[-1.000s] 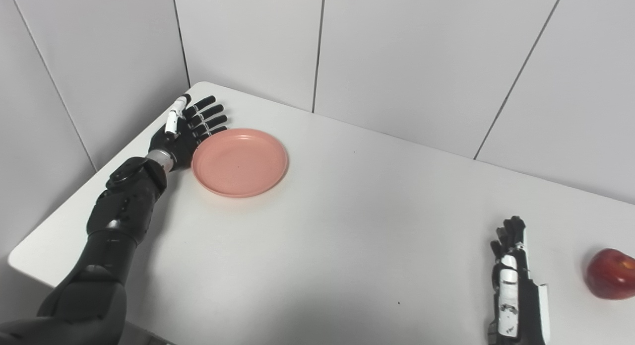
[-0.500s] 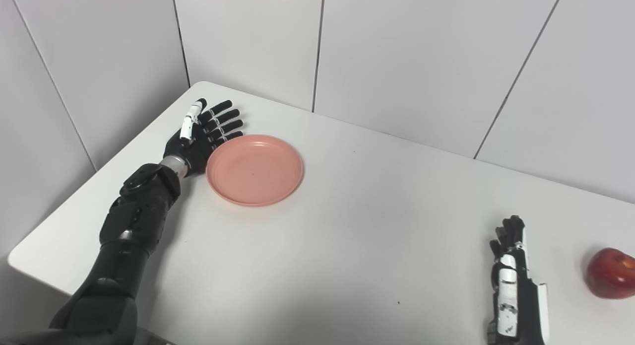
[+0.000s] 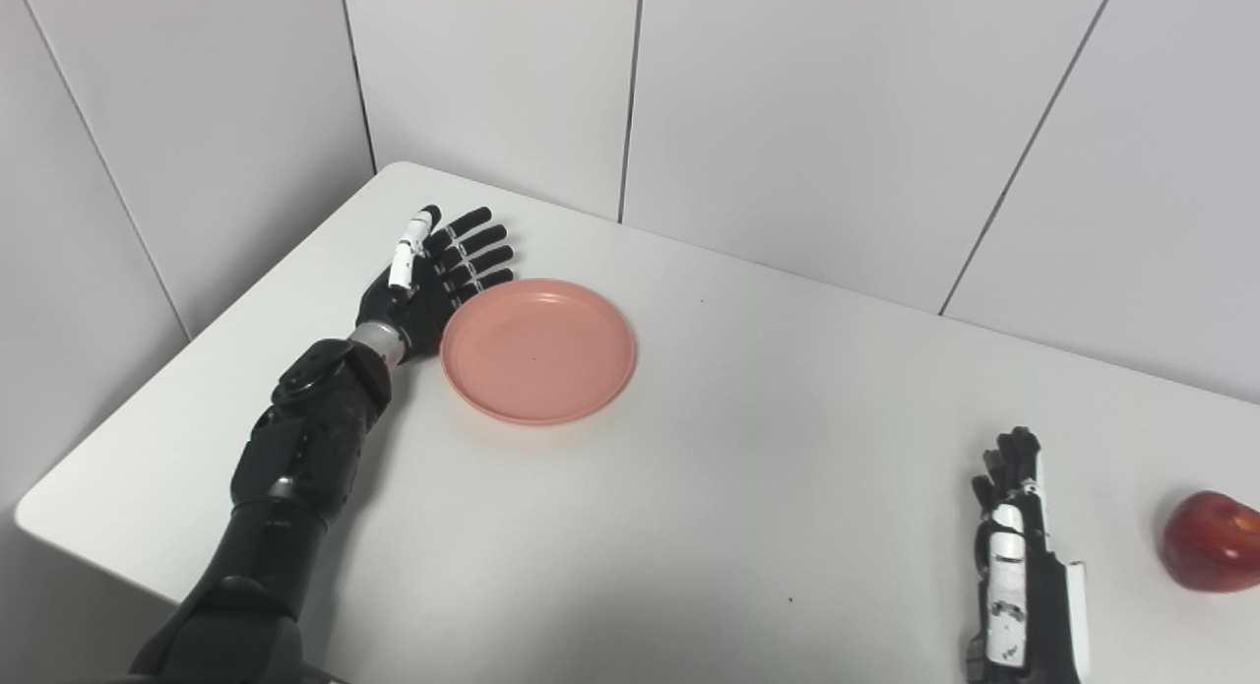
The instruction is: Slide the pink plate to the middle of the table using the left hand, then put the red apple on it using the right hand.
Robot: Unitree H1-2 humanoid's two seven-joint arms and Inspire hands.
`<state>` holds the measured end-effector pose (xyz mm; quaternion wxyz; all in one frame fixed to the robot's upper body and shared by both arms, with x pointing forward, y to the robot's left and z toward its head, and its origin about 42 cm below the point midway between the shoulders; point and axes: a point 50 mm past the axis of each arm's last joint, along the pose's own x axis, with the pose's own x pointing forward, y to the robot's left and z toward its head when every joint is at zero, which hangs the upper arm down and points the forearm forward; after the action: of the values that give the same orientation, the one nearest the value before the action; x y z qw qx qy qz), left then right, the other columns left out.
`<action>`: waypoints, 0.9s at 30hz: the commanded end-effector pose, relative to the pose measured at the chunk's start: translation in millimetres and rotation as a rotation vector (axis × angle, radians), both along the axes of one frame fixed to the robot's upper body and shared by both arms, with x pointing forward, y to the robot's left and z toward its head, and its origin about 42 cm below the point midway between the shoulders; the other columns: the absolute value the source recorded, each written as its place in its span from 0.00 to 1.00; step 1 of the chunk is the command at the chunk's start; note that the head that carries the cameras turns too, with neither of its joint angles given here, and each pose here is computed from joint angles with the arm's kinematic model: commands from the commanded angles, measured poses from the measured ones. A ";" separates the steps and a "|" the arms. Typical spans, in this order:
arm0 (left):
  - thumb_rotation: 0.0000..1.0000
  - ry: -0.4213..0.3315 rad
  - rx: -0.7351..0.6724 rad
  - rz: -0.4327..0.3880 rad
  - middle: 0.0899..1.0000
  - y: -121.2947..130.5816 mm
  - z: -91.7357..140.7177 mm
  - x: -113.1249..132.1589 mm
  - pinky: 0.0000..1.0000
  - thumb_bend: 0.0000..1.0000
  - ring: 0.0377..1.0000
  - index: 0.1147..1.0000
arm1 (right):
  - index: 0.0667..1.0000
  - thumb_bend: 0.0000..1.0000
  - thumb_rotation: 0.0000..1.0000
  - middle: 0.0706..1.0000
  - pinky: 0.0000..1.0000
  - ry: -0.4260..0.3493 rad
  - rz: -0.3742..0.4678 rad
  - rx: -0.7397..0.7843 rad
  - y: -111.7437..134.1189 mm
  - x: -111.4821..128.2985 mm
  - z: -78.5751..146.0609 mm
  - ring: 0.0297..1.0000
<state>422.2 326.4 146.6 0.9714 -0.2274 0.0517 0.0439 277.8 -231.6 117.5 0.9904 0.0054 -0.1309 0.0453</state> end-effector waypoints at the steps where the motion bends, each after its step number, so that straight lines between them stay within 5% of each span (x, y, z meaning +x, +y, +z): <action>1: 1.00 -0.073 0.020 0.003 0.74 -6.2 19.6 7.4 0.74 0.33 0.75 0.71 | 1.00 0.23 1.00 1.00 1.00 0.095 -0.020 0.004 -3.9 -19.1 -28.4 1.00; 27: 1.00 -0.134 -0.007 -0.028 0.74 -60.1 22.6 -8.3 0.73 0.35 0.74 0.72 | 1.00 0.23 1.00 1.00 1.00 0.099 -0.020 0.009 1.7 -19.6 -29.9 1.00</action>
<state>405.0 270.4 143.8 0.9699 -0.2388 0.0404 0.0238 278.5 -229.3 117.5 0.9902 0.0040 -0.1324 0.0446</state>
